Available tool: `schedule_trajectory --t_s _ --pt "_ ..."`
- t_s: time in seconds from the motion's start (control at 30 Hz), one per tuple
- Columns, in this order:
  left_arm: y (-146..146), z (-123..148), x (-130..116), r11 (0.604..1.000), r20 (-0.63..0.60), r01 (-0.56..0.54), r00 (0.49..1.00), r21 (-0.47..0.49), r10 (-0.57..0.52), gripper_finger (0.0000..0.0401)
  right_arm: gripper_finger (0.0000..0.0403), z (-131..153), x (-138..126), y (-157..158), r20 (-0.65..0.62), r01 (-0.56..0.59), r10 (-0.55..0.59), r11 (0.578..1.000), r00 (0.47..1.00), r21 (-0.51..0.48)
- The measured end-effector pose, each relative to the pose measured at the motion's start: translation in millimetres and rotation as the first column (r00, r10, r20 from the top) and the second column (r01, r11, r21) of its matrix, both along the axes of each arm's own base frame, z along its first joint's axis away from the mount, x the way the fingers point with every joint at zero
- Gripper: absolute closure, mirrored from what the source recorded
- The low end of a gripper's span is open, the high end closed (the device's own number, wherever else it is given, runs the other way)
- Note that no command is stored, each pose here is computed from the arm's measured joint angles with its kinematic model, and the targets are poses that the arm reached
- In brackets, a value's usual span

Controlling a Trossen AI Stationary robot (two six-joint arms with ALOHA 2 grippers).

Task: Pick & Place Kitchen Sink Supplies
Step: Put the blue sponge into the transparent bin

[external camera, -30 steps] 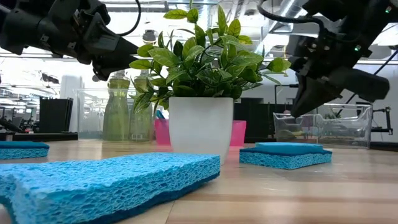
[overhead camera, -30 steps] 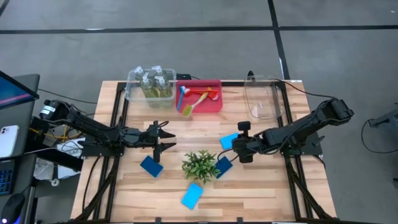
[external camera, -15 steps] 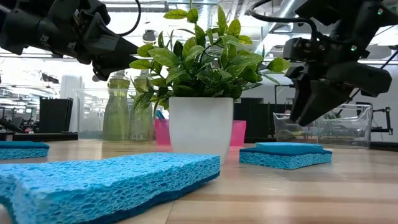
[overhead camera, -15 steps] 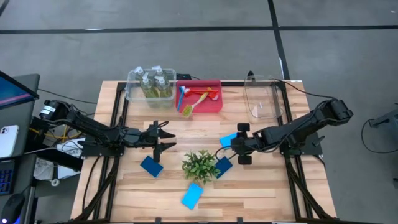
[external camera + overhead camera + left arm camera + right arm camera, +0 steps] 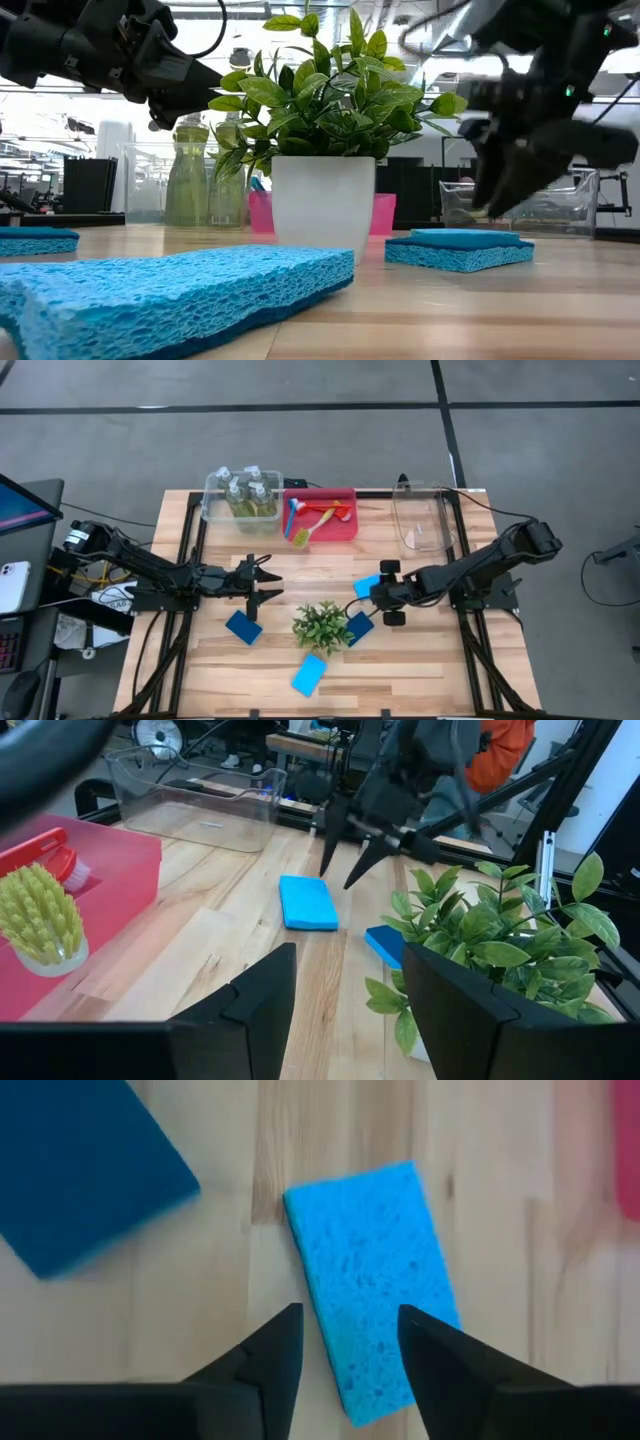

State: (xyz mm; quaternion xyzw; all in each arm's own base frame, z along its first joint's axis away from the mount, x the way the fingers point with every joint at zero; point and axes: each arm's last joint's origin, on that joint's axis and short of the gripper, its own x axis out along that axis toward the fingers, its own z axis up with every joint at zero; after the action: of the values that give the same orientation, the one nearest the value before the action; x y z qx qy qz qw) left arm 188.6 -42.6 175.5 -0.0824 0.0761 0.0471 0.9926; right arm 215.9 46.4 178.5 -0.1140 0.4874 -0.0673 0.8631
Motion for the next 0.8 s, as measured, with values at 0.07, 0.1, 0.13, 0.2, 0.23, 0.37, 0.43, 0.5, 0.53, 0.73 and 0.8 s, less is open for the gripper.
schedule_trajectory --t_s 0.07,0.1,0.13,0.2,0.23,0.37,0.43,0.5,0.53,0.73,0.8 --pt "0.1 0.0 0.0 1.000 0.000 0.000 1.000 0.000 0.000 0.0216 0.0254 -8.4 3.3 -0.6 -0.040 0.004 -0.004 1.000 0.999 -0.012" --pt "0.0 0.0 0.0 1.000 0.000 0.000 1.000 0.000 0.000 0.0216 0.0258 -13.1 5.1 -1.7 -0.062 0.007 -0.009 1.000 0.998 -0.019" --pt "0.0 0.0 0.0 1.000 0.000 0.000 1.000 0.000 0.000 0.0216 0.0262 -17.7 6.7 -2.9 -0.087 0.003 -0.006 1.000 0.996 -0.030" --pt "0.0 0.0 0.0 1.000 0.000 0.000 1.000 0.000 0.000 0.0216 0.0268 -27.8 10.6 -6.1 -0.132 0.010 -0.016 0.999 0.991 -0.046" --pt "0.0 0.0 0.0 1.000 0.000 0.000 1.000 0.000 0.000 0.0216 0.0272 -31.0 13.5 -7.6 -0.143 0.015 -0.022 0.999 0.989 -0.050" --pt "0.0 -0.2 0.0 1.000 -0.001 0.000 1.000 0.000 0.000 0.0216 0.0290 -47.0 18.9 -13.6 -0.217 -0.002 -0.013 0.998 0.976 -0.065" --pt "0.0 -0.2 0.0 1.000 -0.001 0.000 1.000 0.000 0.000 0.0216 0.0306 -51.9 19.8 -15.7 -0.240 -0.004 -0.010 0.998 0.971 -0.061" --pt "0.0 -0.2 0.0 1.000 -0.001 0.000 1.000 0.000 0.000 0.0216 0.0327 -53.7 19.7 -16.4 -0.256 -0.019 0.005 0.998 0.967 -0.054" --pt "0.0 -0.1 0.0 1.000 -0.001 0.000 1.000 0.000 0.000 0.0216 0.0339 -53.0 19.3 -16.7 -0.258 -0.024 0.010 0.998 0.966 -0.051" --pt "0.0 -0.2 0.0 1.000 -0.001 0.000 1.000 0.000 0.000 0.0216 0.0397 -37.0 12.1 -19.4 -0.223 -0.035 0.016 0.996 0.975 -0.078" --pt "0.0 -0.2 0.0 1.000 -0.001 0.000 1.000 0.000 0.000 0.0216 0.0392 -29.0 8.9 -20.8 -0.194 -0.023 0.003 0.994 0.981 -0.103"
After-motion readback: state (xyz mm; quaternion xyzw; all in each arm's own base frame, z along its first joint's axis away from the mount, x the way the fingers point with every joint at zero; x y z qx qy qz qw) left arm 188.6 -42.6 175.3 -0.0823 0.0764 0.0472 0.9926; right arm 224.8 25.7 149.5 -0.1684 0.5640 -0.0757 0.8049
